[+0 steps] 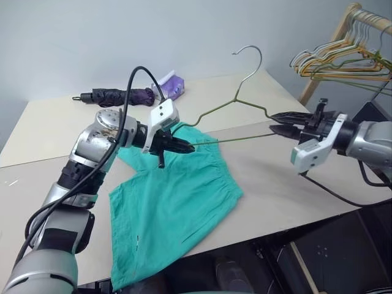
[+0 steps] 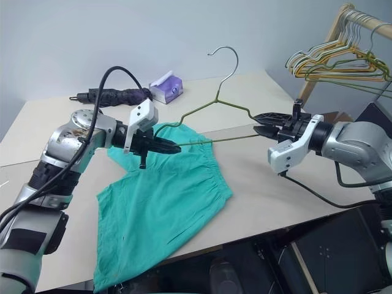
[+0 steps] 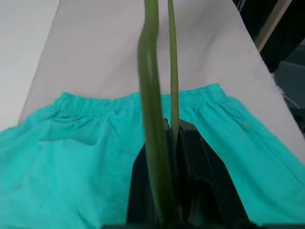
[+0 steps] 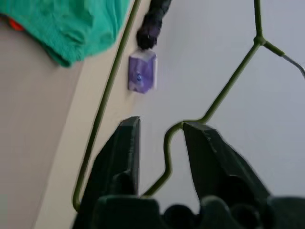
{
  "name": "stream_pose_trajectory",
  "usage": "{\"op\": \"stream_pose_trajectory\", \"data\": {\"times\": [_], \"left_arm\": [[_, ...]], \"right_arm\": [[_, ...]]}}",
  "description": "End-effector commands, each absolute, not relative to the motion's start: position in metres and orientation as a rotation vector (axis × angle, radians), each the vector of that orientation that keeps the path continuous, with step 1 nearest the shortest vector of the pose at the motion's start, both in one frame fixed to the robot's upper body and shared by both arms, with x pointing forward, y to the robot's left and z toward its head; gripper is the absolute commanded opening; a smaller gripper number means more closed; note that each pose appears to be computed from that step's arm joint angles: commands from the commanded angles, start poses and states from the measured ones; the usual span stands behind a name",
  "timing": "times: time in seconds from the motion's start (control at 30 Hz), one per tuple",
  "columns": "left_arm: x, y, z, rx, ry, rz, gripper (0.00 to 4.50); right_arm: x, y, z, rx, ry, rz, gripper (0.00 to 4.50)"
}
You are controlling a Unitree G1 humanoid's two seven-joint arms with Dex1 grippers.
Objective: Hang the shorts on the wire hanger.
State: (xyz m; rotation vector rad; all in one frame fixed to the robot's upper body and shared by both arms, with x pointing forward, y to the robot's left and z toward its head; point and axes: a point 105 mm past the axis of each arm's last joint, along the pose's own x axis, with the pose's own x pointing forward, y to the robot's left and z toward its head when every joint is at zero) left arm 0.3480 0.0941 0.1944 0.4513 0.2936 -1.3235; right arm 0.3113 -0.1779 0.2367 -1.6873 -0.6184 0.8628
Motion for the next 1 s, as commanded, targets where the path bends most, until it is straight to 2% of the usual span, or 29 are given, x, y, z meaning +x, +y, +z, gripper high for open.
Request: {"op": "stream_pose_trajectory", "data": {"times": [0.03, 0.13, 0.17, 0.37, 0.53, 0.77, 0.87, 1.0], "left_arm": [[0.353, 0.101, 0.206, 0.507, 0.228, -1.285, 0.0], [0.354, 0.107, 0.2, 0.654, 0.176, -1.28, 0.0], [0.354, 0.109, 0.199, 0.7, 0.16, -1.285, 0.0], [0.346, 0.118, 0.192, 0.816, 0.107, -1.352, 0.0], [0.34, 0.111, 0.194, 0.778, 0.067, -1.389, 0.0], [0.336, 0.104, 0.194, 0.756, 0.047, -1.419, 0.0], [0.335, 0.104, 0.194, 0.762, 0.047, -1.422, 0.0], [0.335, 0.105, 0.195, 0.761, 0.047, -1.418, 0.0]], "right_arm": [[0.298, -0.168, 0.249, -1.477, -0.576, 0.923, 3.17], [0.288, -0.162, 0.263, -1.031, -0.366, 1.008, 4.23], [0.285, -0.164, 0.265, -0.947, -0.282, 1.041, 4.46], [0.289, -0.178, 0.271, -0.733, 0.03, 1.081, 4.46], [0.299, -0.181, 0.244, -0.762, 0.287, 1.094, 4.46], [0.32, -0.176, 0.219, -0.832, 0.44, 1.078, 4.46], [0.323, -0.17, 0.212, -0.834, 0.463, 1.098, 3.9], [0.324, -0.165, 0.211, -0.825, 0.462, 1.12, 2.52]]}}
